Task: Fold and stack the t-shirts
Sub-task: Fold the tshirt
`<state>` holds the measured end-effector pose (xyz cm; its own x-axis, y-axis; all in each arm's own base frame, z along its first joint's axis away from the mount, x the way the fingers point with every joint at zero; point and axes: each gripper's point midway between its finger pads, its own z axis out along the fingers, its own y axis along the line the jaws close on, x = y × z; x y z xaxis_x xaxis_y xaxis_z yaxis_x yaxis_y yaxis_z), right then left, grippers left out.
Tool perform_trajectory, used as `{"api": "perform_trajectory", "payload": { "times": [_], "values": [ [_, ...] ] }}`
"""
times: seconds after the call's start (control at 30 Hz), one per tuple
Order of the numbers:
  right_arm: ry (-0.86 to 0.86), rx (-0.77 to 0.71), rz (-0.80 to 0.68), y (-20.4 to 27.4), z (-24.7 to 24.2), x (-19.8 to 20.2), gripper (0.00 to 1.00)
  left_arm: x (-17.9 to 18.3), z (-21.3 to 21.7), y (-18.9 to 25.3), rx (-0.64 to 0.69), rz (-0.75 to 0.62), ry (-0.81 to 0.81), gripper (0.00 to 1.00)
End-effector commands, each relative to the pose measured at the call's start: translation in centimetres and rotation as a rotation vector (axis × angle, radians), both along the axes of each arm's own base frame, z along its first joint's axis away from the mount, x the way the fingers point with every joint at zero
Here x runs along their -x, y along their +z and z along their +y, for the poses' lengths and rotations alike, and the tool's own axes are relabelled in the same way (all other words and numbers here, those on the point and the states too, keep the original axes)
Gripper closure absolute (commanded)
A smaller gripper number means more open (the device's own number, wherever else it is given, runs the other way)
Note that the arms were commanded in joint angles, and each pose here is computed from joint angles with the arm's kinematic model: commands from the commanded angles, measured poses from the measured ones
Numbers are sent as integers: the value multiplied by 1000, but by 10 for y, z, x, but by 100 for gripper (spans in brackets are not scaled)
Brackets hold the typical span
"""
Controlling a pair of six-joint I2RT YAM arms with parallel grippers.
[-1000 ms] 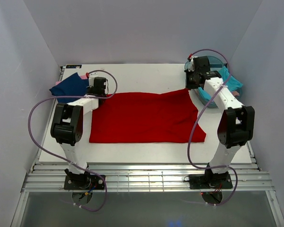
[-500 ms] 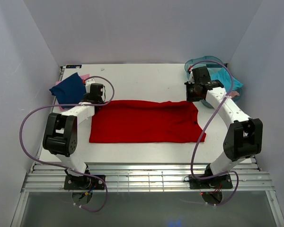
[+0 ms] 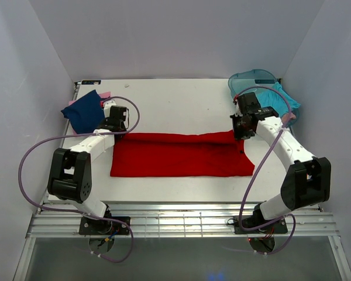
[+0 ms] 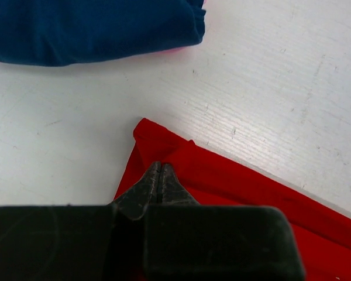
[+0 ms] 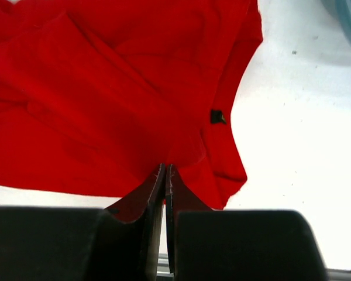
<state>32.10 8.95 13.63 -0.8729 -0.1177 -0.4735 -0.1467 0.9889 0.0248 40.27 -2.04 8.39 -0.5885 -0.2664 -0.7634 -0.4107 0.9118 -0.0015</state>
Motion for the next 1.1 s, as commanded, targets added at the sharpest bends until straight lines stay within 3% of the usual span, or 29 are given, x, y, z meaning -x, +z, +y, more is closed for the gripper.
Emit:
{"api": "perform_trajectory", "payload": {
  "times": [0.0, 0.23, 0.3, 0.37, 0.4, 0.5, 0.6, 0.8, 0.93, 1.07],
  "values": [
    [-21, 35, 26, 2, -8, 20, 92, 16, -1, 12, 10, -1, 0, 100],
    [-48, 87, 64, -11, -20, 36, 92, 37, -3, 10, 10, 40, 0, 100],
    [-57, 111, 88, -16, -24, 42, 92, 41, -4, 7, 10, 64, 0, 86],
    [-78, 146, 107, -21, -31, 44, 88, 49, -2, 3, 3, 108, 19, 66],
    [-90, 165, 118, -22, -35, 47, 76, 52, -1, 3, -2, 123, 31, 53],
    [-118, 208, 89, -20, -42, 40, 63, 58, 2, 13, -33, 114, 57, 38],
    [-128, 208, 41, -7, -41, 23, 57, 60, 2, 30, -27, 67, 62, 37],
    [-41, 59, -16, -12, -2, -20, 60, 48, -4, 45, -1, -4, 62, 41],
    [45, -99, -7, -27, 37, -40, 62, 33, -8, 21, -32, 60, 51, 44],
    [123, -233, 33, -51, 69, -49, 62, 21, -14, -1, -35, 114, 38, 41]
  ]
}}
